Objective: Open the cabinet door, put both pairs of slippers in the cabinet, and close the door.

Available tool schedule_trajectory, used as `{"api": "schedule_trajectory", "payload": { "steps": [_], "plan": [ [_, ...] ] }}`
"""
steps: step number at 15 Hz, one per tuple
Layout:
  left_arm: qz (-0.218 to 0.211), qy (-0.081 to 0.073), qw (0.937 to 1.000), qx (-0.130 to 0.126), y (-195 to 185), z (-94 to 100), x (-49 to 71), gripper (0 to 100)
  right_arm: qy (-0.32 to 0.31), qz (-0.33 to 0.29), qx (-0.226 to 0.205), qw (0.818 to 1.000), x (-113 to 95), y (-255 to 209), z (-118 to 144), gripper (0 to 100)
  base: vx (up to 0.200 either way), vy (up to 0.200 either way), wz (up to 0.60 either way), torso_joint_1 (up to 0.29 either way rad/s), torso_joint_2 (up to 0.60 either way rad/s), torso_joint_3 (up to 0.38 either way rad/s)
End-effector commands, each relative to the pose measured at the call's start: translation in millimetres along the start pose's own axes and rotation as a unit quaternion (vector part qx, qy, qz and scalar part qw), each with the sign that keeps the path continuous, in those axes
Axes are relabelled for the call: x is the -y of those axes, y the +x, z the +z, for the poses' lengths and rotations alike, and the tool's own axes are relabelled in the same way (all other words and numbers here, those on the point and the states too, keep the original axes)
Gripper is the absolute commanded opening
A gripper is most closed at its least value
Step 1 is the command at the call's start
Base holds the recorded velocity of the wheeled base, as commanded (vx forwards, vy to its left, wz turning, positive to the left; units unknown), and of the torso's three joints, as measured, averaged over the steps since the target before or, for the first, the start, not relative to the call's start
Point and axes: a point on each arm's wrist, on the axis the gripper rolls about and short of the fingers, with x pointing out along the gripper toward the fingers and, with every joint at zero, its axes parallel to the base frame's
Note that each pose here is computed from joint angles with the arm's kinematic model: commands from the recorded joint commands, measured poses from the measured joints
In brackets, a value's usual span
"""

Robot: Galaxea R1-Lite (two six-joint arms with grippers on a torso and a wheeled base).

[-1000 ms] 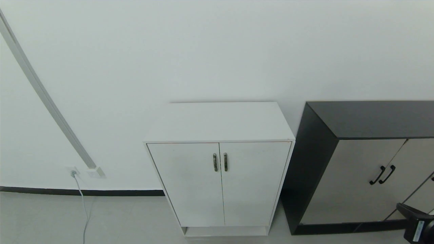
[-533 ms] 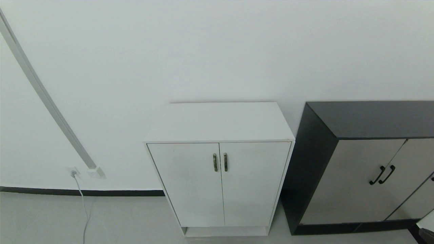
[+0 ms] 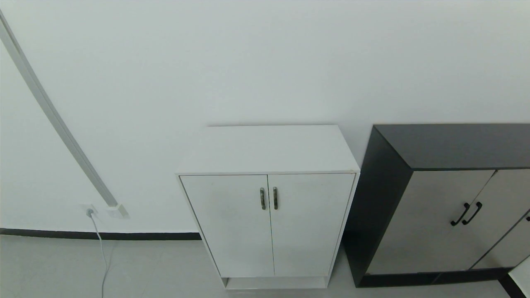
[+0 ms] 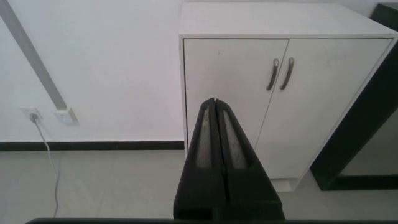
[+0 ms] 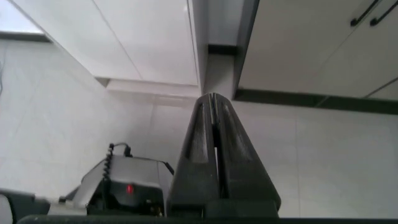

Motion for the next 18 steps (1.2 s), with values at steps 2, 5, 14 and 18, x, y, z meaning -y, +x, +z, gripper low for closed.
{"api": "schedule_trajectory", "payload": {
  "steps": [2,5,14,18],
  "plan": [
    [0.000,0.000,1.0000,0.000,0,-0.1,0.0,0,-0.011,0.002,0.011,1.000,0,-4,-5,0,0.000,0.000,0.00,0.000,0.00,0.000],
    [0.001,0.000,1.0000,-0.001,0,0.0,0.0,0,0.004,-0.044,0.046,0.998,1,-9,-6,0,0.000,0.000,0.00,0.000,0.00,0.000],
    [0.001,-0.001,1.0000,-0.001,0,0.0,0.0,0,0.016,-0.098,0.186,0.978,-3,-28,-18,0,0.000,0.000,0.00,0.000,0.00,0.000],
    [0.001,-0.001,1.0000,0.000,0,-0.1,0.0,0,0.015,-0.083,0.216,0.973,-3,-31,-21,0,0.000,0.000,0.00,0.000,0.00,0.000]
  ]
}}
